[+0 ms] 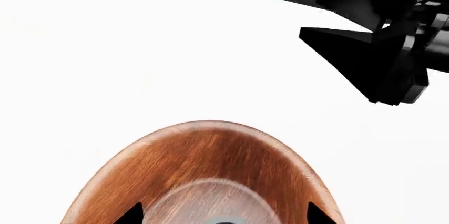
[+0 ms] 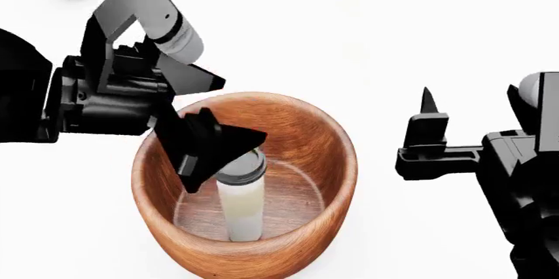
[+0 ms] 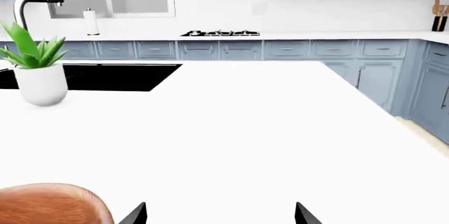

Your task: Place the cup inside the bowl on the dining table and move the bowl to any counter.

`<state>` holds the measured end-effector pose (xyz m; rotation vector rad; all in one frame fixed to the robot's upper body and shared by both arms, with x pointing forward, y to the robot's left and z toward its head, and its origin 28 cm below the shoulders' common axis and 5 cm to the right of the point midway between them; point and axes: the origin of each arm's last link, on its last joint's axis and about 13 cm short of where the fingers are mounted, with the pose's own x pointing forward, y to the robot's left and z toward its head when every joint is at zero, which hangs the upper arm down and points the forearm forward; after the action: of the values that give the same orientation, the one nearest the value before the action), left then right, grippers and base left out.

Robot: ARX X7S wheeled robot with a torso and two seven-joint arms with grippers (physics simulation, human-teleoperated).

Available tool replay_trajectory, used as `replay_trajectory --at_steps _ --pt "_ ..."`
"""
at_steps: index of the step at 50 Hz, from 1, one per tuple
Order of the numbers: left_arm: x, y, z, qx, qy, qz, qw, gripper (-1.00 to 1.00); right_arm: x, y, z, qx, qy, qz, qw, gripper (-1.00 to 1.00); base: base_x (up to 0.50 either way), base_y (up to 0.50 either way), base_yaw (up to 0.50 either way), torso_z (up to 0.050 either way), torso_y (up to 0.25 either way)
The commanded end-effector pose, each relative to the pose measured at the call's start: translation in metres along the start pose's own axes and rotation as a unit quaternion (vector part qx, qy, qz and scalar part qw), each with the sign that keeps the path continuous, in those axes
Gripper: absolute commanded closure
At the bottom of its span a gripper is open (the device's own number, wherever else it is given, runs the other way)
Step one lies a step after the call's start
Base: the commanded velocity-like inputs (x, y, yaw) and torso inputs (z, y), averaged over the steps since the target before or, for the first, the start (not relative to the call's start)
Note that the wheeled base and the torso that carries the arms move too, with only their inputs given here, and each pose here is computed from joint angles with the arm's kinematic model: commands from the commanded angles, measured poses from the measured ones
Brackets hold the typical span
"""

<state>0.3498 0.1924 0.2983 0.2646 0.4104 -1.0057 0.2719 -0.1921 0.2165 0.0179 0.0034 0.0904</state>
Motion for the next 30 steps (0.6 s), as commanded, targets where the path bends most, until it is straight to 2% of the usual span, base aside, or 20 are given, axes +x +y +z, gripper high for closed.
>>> replay_trajectory --at_steps 1,4,5,6,8,9,11,13,14,16,17,18,21,22,24,26,27,28,30 --pt "-0.042 -0.004 0.014 -0.008 -0.082 0.068 0.994 -1.0 0.008 0.003 0.025 -0.002 0.048 0.033 0.998 -1.0 0.0 0.0 0.0 0.0 0.0" --pt "-0.053 -0.004 0.011 -0.028 -0.094 0.103 0.99 -1.0 0.009 0.006 0.036 0.017 0.085 0.07 0.994 -1.0 0.0 0.0 0.0 0.0 0.0" --pt "-0.052 -0.002 0.004 -0.055 -0.097 0.124 0.986 -1.0 0.012 0.006 0.042 0.024 0.084 0.064 0.994 -1.0 0.0 0.0 0.0 0.0 0.0" --pt "-0.051 -0.002 -0.006 -0.055 -0.086 0.136 0.985 -1.0 0.014 0.005 0.047 0.035 0.088 0.067 0.993 -1.0 0.0 0.0 0.0 0.0 0.0" --pt "-0.059 -0.004 -0.016 -0.069 -0.099 0.157 0.98 -1.0 0.017 0.007 0.049 0.016 0.119 0.102 0.987 -1.0 0.0 0.0 0.0 0.0 0.0" --pt "-0.067 -0.008 -0.02 -0.07 -0.108 0.169 0.977 -1.0 0.017 0.01 0.047 0.042 0.151 0.134 0.978 -1.0 0.0 0.0 0.0 0.0 0.0" --pt "-0.071 -0.013 -0.025 -0.066 -0.111 0.193 0.973 -1.0 0.02 0.011 0.049 0.043 0.154 0.13 0.978 -1.0 0.0 0.0 0.0 0.0 0.0" --pt "-0.084 -0.021 -0.032 -0.057 -0.111 0.231 0.965 -1.0 0.023 0.011 0.055 0.072 0.176 0.136 0.972 -1.0 0.0 0.0 0.0 0.0 0.0" --pt "-0.088 -0.025 -0.036 -0.053 -0.109 0.249 0.961 -1.0 0.024 0.013 0.058 0.067 0.186 0.149 0.969 -1.0 0.0 0.0 0.0 0.0 0.0" --pt "-0.099 -0.036 -0.039 -0.058 -0.116 0.252 0.959 -1.0 0.028 0.015 0.064 0.072 0.216 0.166 0.96 -1.0 0.0 0.0 0.0 0.0 0.0" --pt "-0.097 -0.037 -0.041 -0.06 -0.126 0.275 0.951 -1.0 0.029 0.017 0.067 0.068 0.233 0.181 0.953 -1.0 0.0 0.0 0.0 0.0 0.0" --pt "-0.109 -0.042 -0.047 -0.069 -0.138 0.287 0.945 -1.0 0.031 0.018 0.071 0.067 0.237 0.18 0.952 -1.0 0.0 0.0 0.0 0.0 0.0" --pt "-0.11 -0.052 -0.058 -0.068 -0.141 0.307 0.939 -1.0 0.035 0.02 0.077 0.068 0.251 0.184 0.948 -1.0 0.0 0.0 0.0 0.0 0.0" --pt "-0.107 -0.054 -0.06 -0.066 -0.149 0.325 0.932 -1.0 0.037 0.021 0.079 0.072 0.256 0.187 0.946 -1.0 0.0 0.0 0.0 0.0 0.0" --pt "-0.109 -0.062 -0.067 -0.062 -0.142 0.335 0.929 -1.0 0.042 0.023 0.08 0.082 0.274 0.193 0.939 -1.0 0.0 0.0 0.0 0.0 0.0" --pt "-0.117 -0.071 -0.073 -0.068 -0.153 0.358 0.919 -1.0 0.049 0.025 0.078 0.08 0.29 0.196 0.933 -1.0 0.0 0.0 0.0 0.0 0.0" --pt "-0.118 -0.075 -0.076 -0.069 -0.149 0.367 0.915 -1.0 0.053 0.026 0.076 0.059 0.298 0.192 0.933 -1.0 0.0 0.0 0.0 0.0 0.0" --pt "-0.117 -0.076 -0.079 -0.08 -0.149 0.381 0.909 -1.0 0.056 0.027 0.074 0.064 0.317 0.2 0.925 -1.0 0.0 0.0 0.0 0.0 0.0" --pt "-0.12 -0.083 -0.084 -0.08 -0.151 0.383 0.908 -1.0 0.062 0.028 0.072 0.063 0.323 0.199 0.923 -1.0 0.0 0.0 0.0 0.0 0.0"
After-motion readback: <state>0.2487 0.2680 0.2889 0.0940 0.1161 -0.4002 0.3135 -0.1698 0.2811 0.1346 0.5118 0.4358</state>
